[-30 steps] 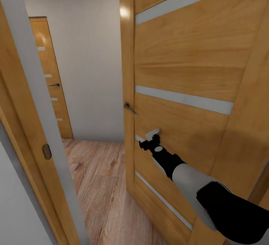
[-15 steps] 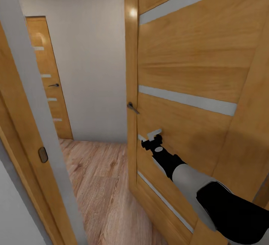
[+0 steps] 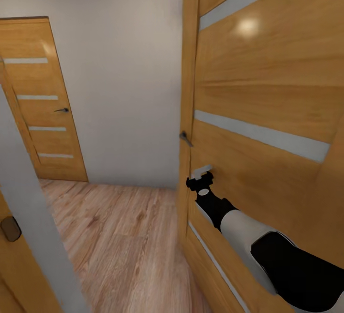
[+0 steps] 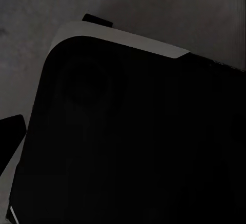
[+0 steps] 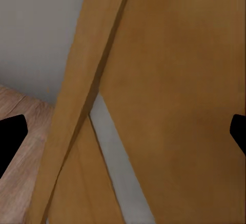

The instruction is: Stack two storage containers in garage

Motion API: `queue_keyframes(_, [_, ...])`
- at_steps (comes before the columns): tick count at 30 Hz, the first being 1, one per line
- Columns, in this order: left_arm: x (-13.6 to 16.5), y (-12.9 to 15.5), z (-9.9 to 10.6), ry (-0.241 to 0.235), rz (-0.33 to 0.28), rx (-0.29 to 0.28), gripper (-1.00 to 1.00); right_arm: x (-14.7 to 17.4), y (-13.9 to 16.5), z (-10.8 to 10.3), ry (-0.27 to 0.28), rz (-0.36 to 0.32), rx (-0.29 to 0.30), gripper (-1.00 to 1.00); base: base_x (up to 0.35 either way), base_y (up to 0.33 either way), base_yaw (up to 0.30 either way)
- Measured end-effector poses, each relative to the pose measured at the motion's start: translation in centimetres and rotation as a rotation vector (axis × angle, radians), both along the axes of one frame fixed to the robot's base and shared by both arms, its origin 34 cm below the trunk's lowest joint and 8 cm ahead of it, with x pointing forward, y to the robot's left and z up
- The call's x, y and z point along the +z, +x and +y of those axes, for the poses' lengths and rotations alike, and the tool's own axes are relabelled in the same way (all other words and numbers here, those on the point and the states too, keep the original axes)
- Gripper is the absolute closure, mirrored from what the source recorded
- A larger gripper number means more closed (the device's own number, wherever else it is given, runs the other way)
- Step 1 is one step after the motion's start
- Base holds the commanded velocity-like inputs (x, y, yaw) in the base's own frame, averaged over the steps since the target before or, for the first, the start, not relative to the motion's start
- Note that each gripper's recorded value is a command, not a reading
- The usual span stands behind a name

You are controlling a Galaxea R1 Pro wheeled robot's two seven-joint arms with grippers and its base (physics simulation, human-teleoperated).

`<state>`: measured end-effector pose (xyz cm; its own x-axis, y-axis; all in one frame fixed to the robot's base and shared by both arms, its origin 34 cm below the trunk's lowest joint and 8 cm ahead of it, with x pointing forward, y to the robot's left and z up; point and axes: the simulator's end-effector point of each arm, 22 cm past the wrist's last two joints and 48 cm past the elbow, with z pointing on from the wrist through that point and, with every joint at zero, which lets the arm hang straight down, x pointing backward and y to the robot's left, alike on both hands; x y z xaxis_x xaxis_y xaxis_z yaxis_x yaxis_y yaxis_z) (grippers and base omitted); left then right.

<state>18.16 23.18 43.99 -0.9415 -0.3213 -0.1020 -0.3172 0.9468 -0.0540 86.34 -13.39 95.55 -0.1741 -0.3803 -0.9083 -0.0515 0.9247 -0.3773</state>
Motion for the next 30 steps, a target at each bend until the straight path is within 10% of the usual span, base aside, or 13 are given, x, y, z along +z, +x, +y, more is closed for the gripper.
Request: queue_keyframes(30, [-0.01, 0.00, 0.23, 0.003, 0.000, 0.004, -1.00, -0.08, 0.01, -0.07, -0.006, 0.000, -0.001, -1.00, 0.131, -0.015, 0.000])
